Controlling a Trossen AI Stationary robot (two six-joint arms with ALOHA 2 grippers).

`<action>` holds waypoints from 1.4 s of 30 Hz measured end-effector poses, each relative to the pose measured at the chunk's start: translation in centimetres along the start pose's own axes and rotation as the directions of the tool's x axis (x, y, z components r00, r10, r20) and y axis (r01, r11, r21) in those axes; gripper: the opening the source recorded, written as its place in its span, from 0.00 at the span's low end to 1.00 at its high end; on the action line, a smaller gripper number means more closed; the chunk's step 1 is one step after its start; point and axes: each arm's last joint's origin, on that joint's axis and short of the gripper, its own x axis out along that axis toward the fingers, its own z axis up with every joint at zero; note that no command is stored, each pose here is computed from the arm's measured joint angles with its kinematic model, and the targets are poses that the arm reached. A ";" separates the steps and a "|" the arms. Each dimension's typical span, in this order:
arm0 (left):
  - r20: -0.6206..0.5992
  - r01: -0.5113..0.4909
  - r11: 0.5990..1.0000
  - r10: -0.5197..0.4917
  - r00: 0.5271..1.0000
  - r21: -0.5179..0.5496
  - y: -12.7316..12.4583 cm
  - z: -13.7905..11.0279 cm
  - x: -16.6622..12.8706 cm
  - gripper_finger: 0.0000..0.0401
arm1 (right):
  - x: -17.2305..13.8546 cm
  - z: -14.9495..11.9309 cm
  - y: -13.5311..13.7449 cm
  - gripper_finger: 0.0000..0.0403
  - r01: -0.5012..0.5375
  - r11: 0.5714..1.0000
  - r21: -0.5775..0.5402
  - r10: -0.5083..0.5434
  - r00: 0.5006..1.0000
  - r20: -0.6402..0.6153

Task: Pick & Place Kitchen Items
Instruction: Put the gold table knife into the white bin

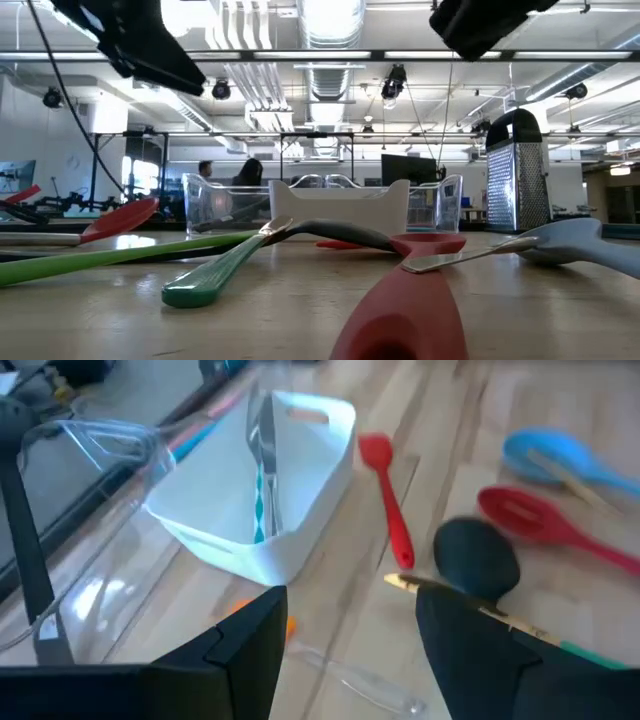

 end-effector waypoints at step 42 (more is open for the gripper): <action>0.515 0.104 0.995 -0.093 0.852 0.008 6.4 -4.5 -3.2 0.57 | 11.1 -1.8 3.4 0.45 0.060 0.995 -0.077 -0.095 0.772 -0.629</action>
